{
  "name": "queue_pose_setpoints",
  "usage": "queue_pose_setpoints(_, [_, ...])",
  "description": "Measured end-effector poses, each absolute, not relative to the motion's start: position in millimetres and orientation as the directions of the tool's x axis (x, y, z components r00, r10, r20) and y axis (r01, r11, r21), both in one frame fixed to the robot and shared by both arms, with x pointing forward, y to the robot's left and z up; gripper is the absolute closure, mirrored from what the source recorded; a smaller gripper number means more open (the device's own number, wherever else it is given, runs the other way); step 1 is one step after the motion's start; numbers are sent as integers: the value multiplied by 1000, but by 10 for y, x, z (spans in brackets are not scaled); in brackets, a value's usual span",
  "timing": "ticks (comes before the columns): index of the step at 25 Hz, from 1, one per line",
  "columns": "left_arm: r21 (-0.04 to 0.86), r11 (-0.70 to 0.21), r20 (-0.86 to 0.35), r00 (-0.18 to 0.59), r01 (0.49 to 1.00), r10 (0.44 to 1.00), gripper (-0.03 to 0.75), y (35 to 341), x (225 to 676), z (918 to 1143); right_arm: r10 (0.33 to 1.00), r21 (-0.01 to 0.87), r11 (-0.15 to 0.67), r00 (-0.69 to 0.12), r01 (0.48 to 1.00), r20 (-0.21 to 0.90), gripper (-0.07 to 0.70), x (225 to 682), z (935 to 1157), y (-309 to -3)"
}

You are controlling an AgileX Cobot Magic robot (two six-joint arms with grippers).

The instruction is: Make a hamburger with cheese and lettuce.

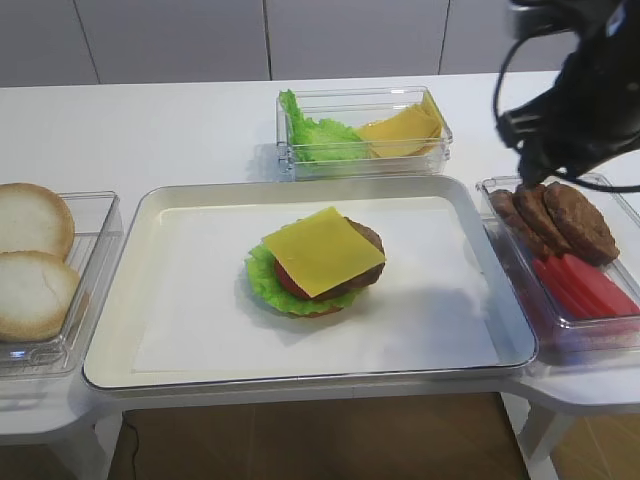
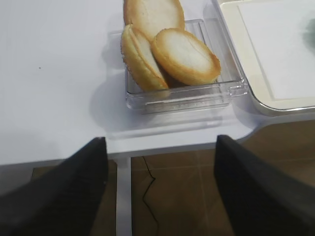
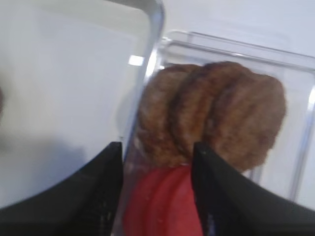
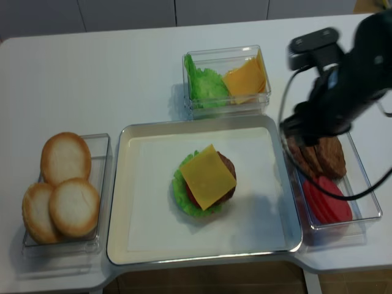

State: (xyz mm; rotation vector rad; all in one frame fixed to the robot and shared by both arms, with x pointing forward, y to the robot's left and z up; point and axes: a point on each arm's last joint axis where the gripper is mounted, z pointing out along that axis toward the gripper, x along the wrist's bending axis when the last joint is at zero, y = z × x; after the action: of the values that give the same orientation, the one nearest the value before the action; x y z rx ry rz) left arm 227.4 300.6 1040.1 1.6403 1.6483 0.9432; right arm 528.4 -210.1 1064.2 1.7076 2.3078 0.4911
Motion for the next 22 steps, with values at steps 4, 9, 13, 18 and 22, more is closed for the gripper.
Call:
queue_pose_setpoints(4, [832, -27, 56, -35, 554, 998, 223, 3006, 2274, 10401, 981, 402, 173, -195, 899, 12, 289, 5192, 10807, -2521])
queue_pose_setpoints(9, [832, -27, 56, -35, 554, 998, 223, 3006, 2274, 10401, 997, 395, 42, -63, 918, 39, 295, 4897, 10908, -2894])
queue_pose_setpoints(13, [832, -27, 56, -35, 554, 998, 223, 3006, 2274, 10401, 996, 463, 7, -47, 886, 75, 296, 4510, 11049, -2906])
queue_pose_setpoints(18, [832, -27, 56, -35, 554, 998, 223, 3006, 2274, 10401, 995, 563, 4, -59, 826, 79, 296, 3936, 11176, -2897])
queue_pose_setpoints(22, [832, -27, 56, -35, 554, 998, 223, 3006, 2274, 10401, 996, 643, 10, -66, 766, 63, 296, 3457, 11164, -2904])
